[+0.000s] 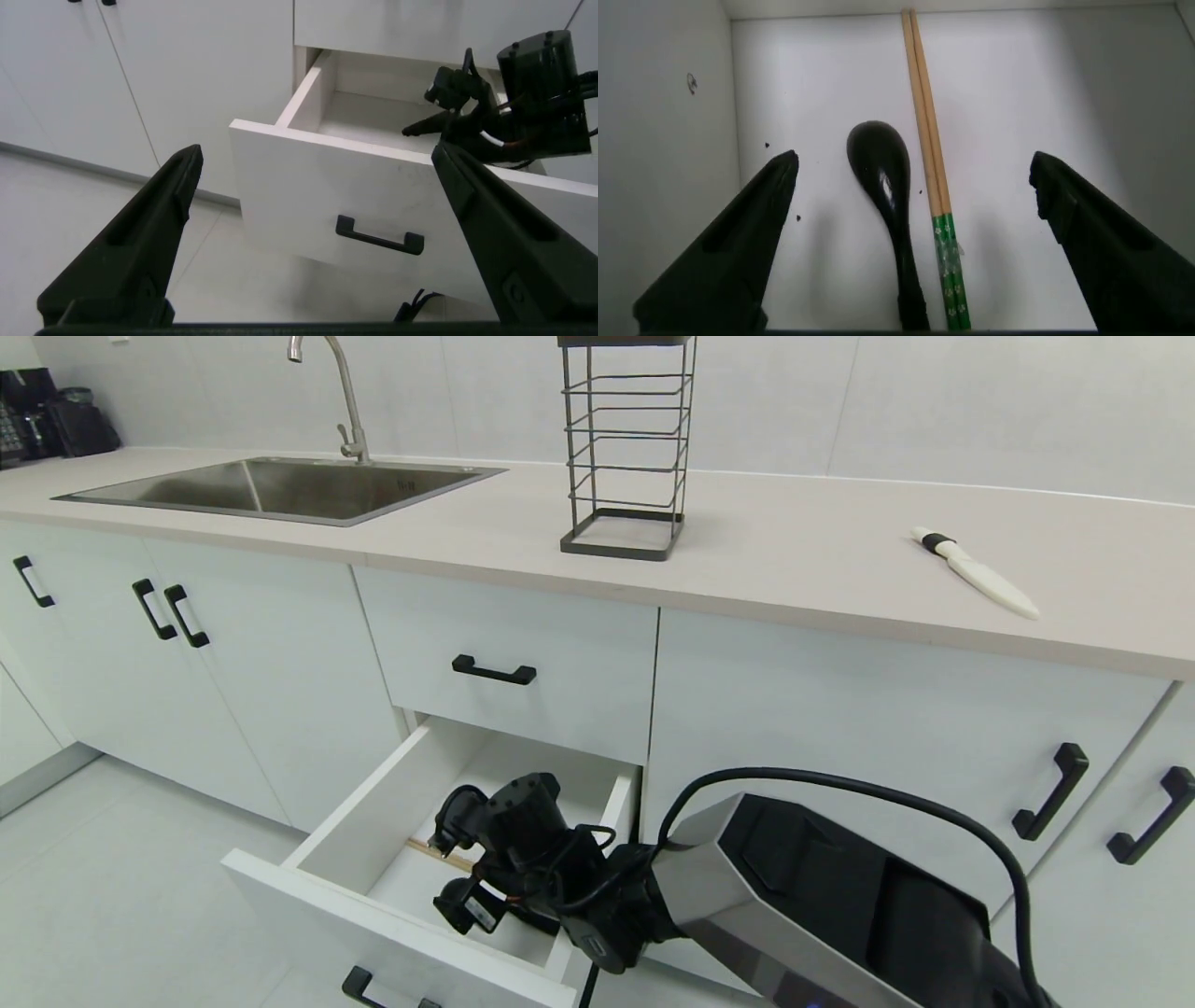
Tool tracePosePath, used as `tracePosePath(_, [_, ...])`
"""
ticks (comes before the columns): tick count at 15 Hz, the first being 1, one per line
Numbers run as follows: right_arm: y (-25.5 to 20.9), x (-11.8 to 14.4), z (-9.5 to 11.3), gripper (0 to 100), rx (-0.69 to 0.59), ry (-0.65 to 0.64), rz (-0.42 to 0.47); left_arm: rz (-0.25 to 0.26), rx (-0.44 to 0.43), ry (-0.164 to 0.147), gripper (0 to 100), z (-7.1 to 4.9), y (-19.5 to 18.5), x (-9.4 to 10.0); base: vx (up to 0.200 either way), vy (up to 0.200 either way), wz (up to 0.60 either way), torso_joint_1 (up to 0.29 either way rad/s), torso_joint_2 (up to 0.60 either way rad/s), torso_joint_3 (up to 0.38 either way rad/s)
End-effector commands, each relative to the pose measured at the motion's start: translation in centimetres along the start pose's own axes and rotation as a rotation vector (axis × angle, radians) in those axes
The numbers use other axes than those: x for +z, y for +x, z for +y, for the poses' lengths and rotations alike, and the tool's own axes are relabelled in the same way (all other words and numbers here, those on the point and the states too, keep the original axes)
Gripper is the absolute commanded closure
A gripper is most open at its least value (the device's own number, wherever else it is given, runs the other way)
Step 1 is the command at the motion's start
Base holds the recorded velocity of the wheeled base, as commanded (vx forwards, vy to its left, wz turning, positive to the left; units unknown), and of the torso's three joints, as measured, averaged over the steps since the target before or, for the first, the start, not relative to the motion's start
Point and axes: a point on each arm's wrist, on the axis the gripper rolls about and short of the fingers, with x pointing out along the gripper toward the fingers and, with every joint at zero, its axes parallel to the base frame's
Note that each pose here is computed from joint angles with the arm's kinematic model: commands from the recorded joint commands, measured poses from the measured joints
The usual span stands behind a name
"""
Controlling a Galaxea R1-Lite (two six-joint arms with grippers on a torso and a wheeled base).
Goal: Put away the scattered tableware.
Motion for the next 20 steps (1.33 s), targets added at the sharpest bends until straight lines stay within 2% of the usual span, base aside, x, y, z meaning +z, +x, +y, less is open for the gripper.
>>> tracePosePath(1, [-2.0,3.3,0.1,0,-0.002,-0.007,-0.071,0.001,0.001,-0.001,0,0.0,0.0,0.0,0.0,0.0,0.0,0.0,0.0,0.0])
tracePosePath(2, [-4.0,5.6,0.6,0,0.006,-0.015,-0.119,0.001,-0.001,0.001,0,0.0,0.0,0.0,0.0,0.0,0.0,0.0,0.0,0.0])
tracePosePath(3, [-5.3,6.6,0.7,0,0.006,-0.017,-0.133,0.001,0.001,-0.001,0,0.0,0.0,0.0,0.0,0.0,0.0,0.0,0.0,0.0])
tracePosePath(4, [-5.3,6.6,0.7,0,0.006,-0.017,-0.133,0.001,0.001,-0.001,0,0.0,0.0,0.0,0.0,0.0,0.0,0.0,0.0,0.0])
tracePosePath(6, [-10.8,8.7,1.3,0,0.013,-0.024,-0.184,0.001,-0.001,0.001,0,0.0,0.0,0.0,0.0,0.0,0.0,0.0,0.0,0.0])
tracePosePath(8, [-13.6,8.6,1.7,0,0.016,-0.026,-0.199,0.001,0.001,-0.001,0,0.0,0.0,0.0,0.0,0.0,0.0,0.0,0.0,0.0])
tracePosePath(10, [-18.8,7.2,2.3,0,0.027,-0.025,-0.228,0.001,0.001,-0.001,0,0.0,0.0,0.0,0.0,0.0,0.0,0.0,0.0,0.0])
tracePosePath(15, [-29.8,3.0,2.2,0,-0.004,0.06,-0.256,0.001,0.001,-0.001,0,0.0,0.0,0.0,0.0,0.0,0.0,0.0,0.0,0.0])
tracePosePath(17, [-38.1,-2.5,1.5,0,-0.046,0.08,-0.264,0.001,0.001,-0.001,0,0.0,0.0,0.0,0.0,0.0,0.0,0.0,0.0,0.0])
tracePosePath(20, [-44.9,-6.0,0.6,0,-0.172,0.133,-0.373,0.001,0.001,-0.001,0,0.0,0.0,0.0,0.0,0.0,0.0,0.0,0.0,0.0])
